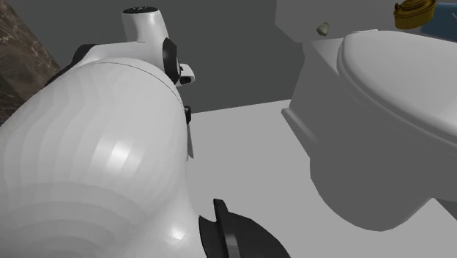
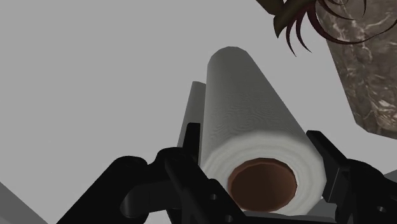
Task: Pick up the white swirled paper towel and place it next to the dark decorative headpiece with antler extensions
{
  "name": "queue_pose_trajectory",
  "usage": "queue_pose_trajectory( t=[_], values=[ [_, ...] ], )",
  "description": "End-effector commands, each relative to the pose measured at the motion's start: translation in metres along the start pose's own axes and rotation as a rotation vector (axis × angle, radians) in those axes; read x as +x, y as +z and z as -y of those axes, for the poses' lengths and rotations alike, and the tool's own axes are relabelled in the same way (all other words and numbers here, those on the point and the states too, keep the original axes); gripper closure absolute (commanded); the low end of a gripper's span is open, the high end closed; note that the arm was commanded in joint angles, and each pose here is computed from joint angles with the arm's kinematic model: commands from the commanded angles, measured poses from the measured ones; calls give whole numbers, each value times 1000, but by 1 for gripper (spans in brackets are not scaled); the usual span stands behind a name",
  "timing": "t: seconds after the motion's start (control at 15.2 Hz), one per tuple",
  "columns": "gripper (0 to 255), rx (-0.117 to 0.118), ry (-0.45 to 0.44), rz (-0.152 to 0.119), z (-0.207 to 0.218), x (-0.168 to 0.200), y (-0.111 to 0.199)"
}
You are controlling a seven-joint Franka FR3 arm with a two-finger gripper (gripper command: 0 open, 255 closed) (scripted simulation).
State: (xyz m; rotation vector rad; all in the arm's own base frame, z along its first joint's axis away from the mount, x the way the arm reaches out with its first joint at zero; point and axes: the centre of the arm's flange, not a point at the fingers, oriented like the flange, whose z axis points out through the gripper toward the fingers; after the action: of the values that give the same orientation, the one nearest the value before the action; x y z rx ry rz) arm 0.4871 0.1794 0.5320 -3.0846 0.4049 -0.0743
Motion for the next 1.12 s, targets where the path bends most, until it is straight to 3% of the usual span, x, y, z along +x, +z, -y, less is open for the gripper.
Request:
queue_pose_trajectory(
  t=[0.0,1.06],
  values=[
    [255,0,0,0,1,-1,11],
    [255,0,0,0,-2,-5,95]
  ],
)
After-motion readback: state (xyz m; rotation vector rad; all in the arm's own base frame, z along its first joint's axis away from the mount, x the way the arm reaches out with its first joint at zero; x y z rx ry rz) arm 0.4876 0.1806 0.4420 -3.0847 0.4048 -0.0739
